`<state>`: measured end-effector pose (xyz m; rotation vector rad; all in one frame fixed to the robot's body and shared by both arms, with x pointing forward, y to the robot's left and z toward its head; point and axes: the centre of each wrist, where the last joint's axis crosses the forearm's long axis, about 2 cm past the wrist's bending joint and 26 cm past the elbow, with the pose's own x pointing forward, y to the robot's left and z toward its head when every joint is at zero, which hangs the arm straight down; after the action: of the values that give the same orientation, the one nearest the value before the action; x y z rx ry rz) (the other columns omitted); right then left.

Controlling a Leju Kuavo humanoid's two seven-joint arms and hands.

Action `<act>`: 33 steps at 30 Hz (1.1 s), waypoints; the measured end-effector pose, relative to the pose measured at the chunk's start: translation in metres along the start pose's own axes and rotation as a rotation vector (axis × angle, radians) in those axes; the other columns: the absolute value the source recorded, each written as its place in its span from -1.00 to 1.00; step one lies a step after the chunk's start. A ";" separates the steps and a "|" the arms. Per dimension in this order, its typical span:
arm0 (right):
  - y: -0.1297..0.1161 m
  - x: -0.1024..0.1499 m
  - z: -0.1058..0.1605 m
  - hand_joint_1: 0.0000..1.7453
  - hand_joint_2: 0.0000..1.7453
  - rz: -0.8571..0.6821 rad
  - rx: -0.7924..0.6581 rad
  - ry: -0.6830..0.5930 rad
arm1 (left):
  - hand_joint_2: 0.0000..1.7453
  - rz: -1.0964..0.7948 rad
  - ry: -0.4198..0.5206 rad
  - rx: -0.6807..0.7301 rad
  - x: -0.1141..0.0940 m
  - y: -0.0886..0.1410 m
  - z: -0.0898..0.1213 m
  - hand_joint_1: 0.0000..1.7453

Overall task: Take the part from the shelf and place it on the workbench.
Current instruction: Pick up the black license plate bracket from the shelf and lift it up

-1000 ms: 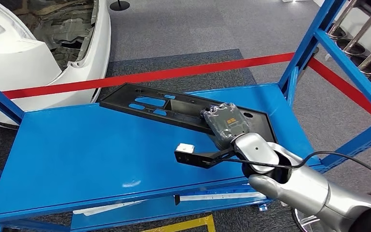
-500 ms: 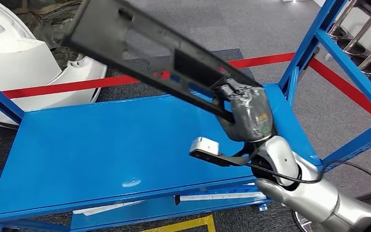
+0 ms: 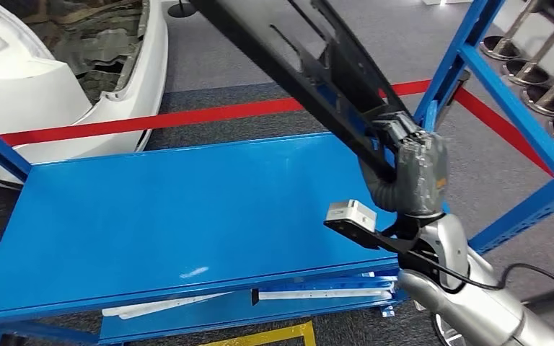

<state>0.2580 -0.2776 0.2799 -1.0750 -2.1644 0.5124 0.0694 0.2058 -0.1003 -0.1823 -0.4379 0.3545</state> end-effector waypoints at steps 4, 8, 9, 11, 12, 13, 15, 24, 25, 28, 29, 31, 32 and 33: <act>0.000 0.000 0.000 1.00 1.00 -0.003 -0.005 0.005 | -1.00 0.000 0.001 0.002 -0.001 0.000 0.000 -1.00; 0.000 -0.001 0.001 1.00 1.00 -0.001 -0.013 0.003 | -1.00 0.000 0.001 0.003 -0.001 0.000 0.000 -1.00; 0.000 -0.001 0.002 1.00 1.00 -0.001 -0.012 0.004 | -1.00 0.000 0.001 0.004 -0.001 0.000 0.000 -1.00; 0.000 -0.001 0.004 1.00 1.00 -0.003 -0.011 0.002 | -1.00 0.001 0.006 0.007 -0.001 0.000 0.000 -1.00; 0.000 -0.002 0.004 1.00 1.00 -0.004 -0.015 -0.001 | -1.00 0.002 0.008 0.009 -0.001 0.000 0.000 -1.00; 0.000 -0.002 0.004 1.00 1.00 -0.006 -0.024 -0.003 | -1.00 0.003 0.009 0.011 0.000 0.001 0.000 -1.00; -0.002 -0.003 0.005 1.00 1.00 -0.016 -0.053 -0.003 | -1.00 0.002 0.010 0.019 0.001 0.001 0.000 -1.00; -0.003 -0.005 0.015 1.00 1.00 -0.045 -0.091 0.017 | -1.00 0.010 0.038 0.005 0.001 0.004 0.000 -1.00; -0.003 -0.005 0.016 1.00 1.00 -0.046 -0.089 0.020 | -1.00 0.011 0.038 0.002 0.001 0.003 0.000 -1.00; -0.003 -0.006 0.016 1.00 1.00 -0.047 -0.091 0.028 | -1.00 0.012 0.035 -0.001 0.001 0.003 0.000 -1.00; -0.004 -0.007 0.016 1.00 1.00 -0.046 -0.094 0.030 | -1.00 0.013 0.031 0.000 0.002 0.004 0.000 -1.00; -0.004 -0.007 0.015 1.00 1.00 -0.045 -0.098 0.034 | -1.00 0.013 0.024 0.003 0.002 0.004 -0.001 -1.00; -0.004 -0.008 0.016 1.00 1.00 -0.045 -0.098 0.036 | -1.00 0.013 0.023 0.005 0.002 0.004 0.000 -1.00; -0.004 -0.008 0.016 1.00 1.00 -0.045 -0.098 0.038 | -1.00 0.013 0.023 0.008 0.001 0.005 0.000 -1.00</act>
<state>0.2477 -0.2872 0.2683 -1.0762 -2.1945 0.3660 0.0693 0.2106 -0.1011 -0.1816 -0.4127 0.3662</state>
